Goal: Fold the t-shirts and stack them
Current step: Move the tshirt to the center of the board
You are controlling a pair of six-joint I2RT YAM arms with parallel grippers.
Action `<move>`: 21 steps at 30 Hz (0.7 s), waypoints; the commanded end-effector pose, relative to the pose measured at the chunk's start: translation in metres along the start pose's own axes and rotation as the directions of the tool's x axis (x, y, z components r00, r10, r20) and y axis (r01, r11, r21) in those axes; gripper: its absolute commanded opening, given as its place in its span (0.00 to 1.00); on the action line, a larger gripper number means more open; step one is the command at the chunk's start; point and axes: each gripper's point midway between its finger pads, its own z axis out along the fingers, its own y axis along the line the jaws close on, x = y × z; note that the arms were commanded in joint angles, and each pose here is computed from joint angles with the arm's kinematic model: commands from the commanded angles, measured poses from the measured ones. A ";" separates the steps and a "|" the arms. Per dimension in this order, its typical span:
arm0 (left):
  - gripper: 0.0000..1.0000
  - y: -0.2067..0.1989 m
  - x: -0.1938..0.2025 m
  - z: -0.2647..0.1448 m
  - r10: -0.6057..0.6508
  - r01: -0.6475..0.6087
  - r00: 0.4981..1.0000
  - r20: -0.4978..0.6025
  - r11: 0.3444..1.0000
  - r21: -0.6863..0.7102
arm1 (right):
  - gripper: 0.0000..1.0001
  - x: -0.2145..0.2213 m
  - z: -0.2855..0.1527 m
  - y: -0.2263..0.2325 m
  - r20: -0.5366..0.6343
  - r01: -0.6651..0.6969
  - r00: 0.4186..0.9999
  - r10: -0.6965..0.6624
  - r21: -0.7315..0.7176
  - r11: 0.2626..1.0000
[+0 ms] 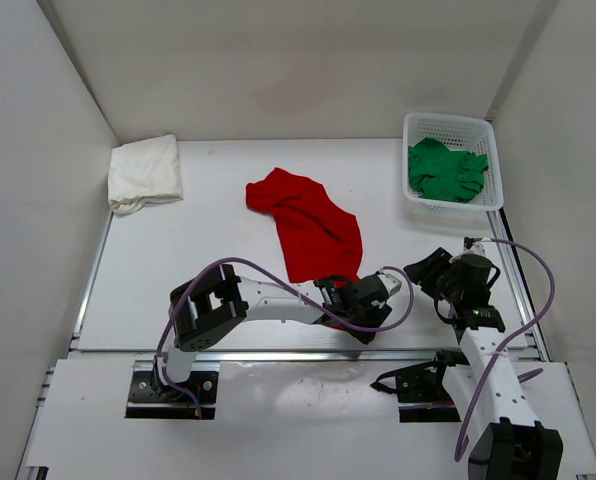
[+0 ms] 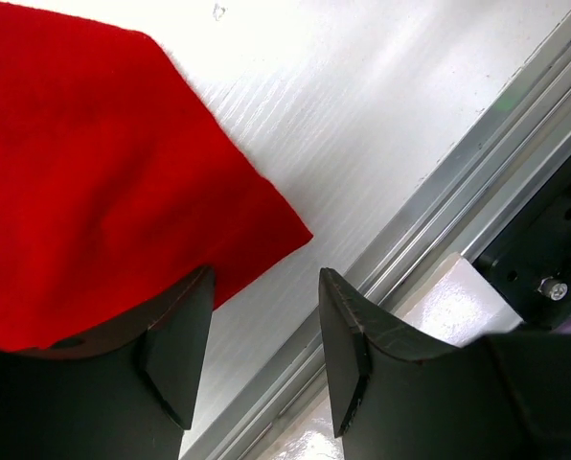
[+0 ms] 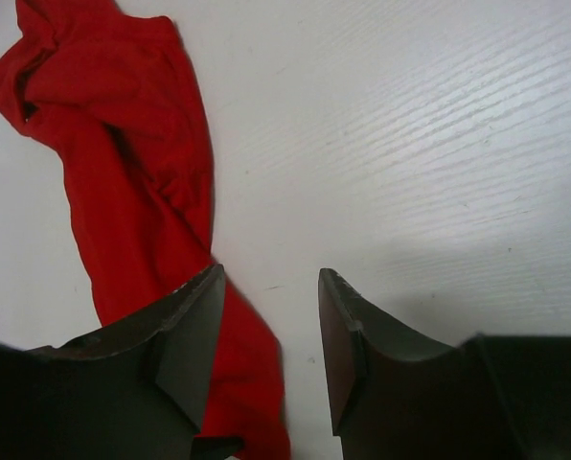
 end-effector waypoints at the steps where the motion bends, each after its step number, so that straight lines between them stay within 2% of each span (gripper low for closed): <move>1: 0.59 -0.011 -0.018 -0.008 -0.008 0.007 0.998 0.059 1.000 0.020 | 0.42 -0.007 0.000 0.010 0.032 0.012 0.999 -0.010 -0.056 0.998; 7: 0.58 -0.018 -0.018 0.004 -0.016 0.014 0.999 0.046 0.999 0.040 | 0.42 -0.015 -0.004 0.005 0.056 0.007 0.998 -0.004 -0.054 0.998; 11: 0.54 -0.020 -0.022 0.006 0.008 -0.009 0.998 0.063 1.000 0.018 | 0.42 -0.010 -0.002 0.004 0.041 0.001 0.999 0.001 -0.061 0.998; 17: 0.48 -0.007 -0.008 0.025 0.009 -0.008 1.000 0.019 0.999 -0.045 | 0.42 -0.009 -0.002 0.014 0.047 0.011 0.999 -0.006 -0.106 0.994; 18: 0.46 -0.004 -0.002 0.029 0.012 -0.011 1.000 0.010 0.998 -0.066 | 0.42 -0.008 -0.001 0.013 0.044 0.010 0.999 -0.005 -0.102 0.995; 21: 0.18 0.007 0.003 0.034 0.017 -0.016 1.000 0.008 0.991 -0.134 | 0.42 -0.016 -0.004 0.015 0.071 0.019 0.997 -0.012 -0.107 0.994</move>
